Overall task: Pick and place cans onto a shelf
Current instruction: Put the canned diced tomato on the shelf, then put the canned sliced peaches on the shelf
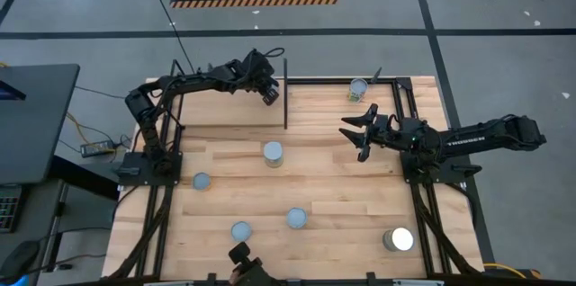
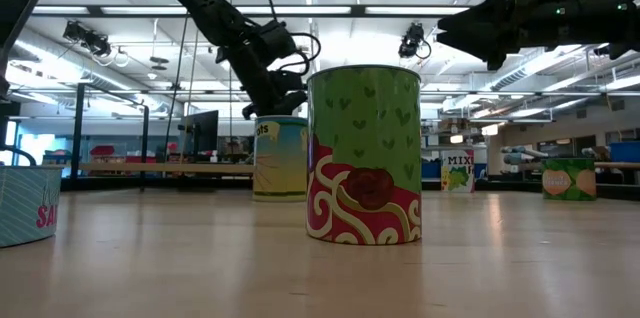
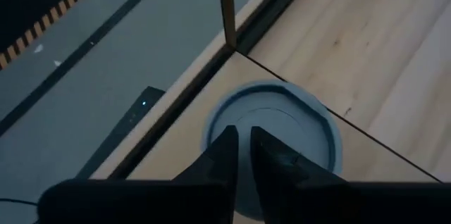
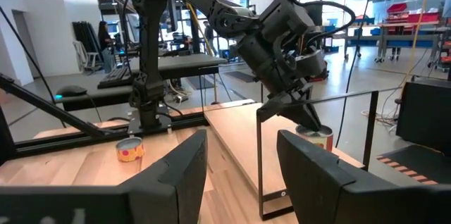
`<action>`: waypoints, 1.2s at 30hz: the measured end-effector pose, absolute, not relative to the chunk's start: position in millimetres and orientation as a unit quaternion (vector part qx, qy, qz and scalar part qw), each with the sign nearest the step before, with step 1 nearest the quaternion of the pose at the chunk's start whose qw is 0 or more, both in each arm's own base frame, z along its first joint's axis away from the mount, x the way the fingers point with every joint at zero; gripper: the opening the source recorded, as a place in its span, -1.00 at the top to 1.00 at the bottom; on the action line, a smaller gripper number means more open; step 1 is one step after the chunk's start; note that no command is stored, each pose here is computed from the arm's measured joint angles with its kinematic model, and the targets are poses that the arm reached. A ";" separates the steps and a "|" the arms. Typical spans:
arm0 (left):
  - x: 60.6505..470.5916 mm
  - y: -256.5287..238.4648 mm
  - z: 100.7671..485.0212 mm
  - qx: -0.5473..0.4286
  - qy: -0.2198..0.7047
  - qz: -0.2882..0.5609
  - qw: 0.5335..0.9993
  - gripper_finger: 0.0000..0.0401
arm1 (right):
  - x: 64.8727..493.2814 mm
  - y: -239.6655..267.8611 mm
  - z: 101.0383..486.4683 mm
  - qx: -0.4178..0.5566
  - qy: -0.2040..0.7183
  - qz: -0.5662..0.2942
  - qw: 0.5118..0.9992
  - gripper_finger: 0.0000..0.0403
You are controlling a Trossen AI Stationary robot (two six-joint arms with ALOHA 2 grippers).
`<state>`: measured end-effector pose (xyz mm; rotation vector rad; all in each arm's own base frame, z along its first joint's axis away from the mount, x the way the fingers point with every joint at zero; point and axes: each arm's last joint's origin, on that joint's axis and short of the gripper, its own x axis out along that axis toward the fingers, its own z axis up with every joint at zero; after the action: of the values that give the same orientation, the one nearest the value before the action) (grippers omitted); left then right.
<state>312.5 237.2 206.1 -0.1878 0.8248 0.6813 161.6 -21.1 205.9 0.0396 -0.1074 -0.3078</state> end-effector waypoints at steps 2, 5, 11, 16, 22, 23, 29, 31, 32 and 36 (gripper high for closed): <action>312.1 237.5 207.9 -0.081 0.391 0.323 0.858 0.77 | 161.6 -21.1 205.9 0.020 -0.053 -0.153 0.987 0.10; 311.5 237.1 209.4 -0.077 0.392 0.322 0.858 0.77 | 161.6 -21.1 205.9 0.020 -0.053 -0.153 0.987 0.10; 308.0 232.1 224.8 -0.067 0.381 0.327 0.862 0.77 | 161.6 -21.1 206.0 0.020 -0.054 -0.153 0.987 0.10; 294.9 213.7 257.7 -0.065 0.372 0.321 0.869 0.77 | 161.5 -21.9 205.0 0.018 -0.049 -0.167 0.985 0.10; 286.3 153.8 290.2 -0.082 0.396 0.246 0.881 0.77 | 165.0 -21.2 203.7 -0.017 0.007 -0.178 0.984 0.11; 287.0 140.6 294.1 -0.078 0.400 0.229 0.884 0.77 | 167.4 -19.9 208.0 -0.024 0.018 -0.174 0.984 0.11; 302.5 49.3 304.2 -0.050 0.408 0.112 0.905 0.77 | 185.4 -6.6 239.2 -0.060 0.106 -0.144 0.982 0.11; 304.9 18.1 303.1 -0.035 0.415 0.081 0.905 0.77 | 190.6 0.2 244.5 -0.067 0.130 -0.126 0.981 0.11; 305.4 3.1 303.1 -0.024 0.415 0.071 0.907 0.77 | 193.0 3.9 245.5 -0.070 0.144 -0.116 0.980 0.10; 300.9 -50.8 304.2 0.010 0.402 0.069 0.913 0.77 | 194.1 12.1 243.3 -0.079 0.215 -0.135 0.964 0.03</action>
<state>300.9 -50.8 304.2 0.0210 0.8272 0.1424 194.1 12.1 243.3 -0.1596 0.4355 -0.2730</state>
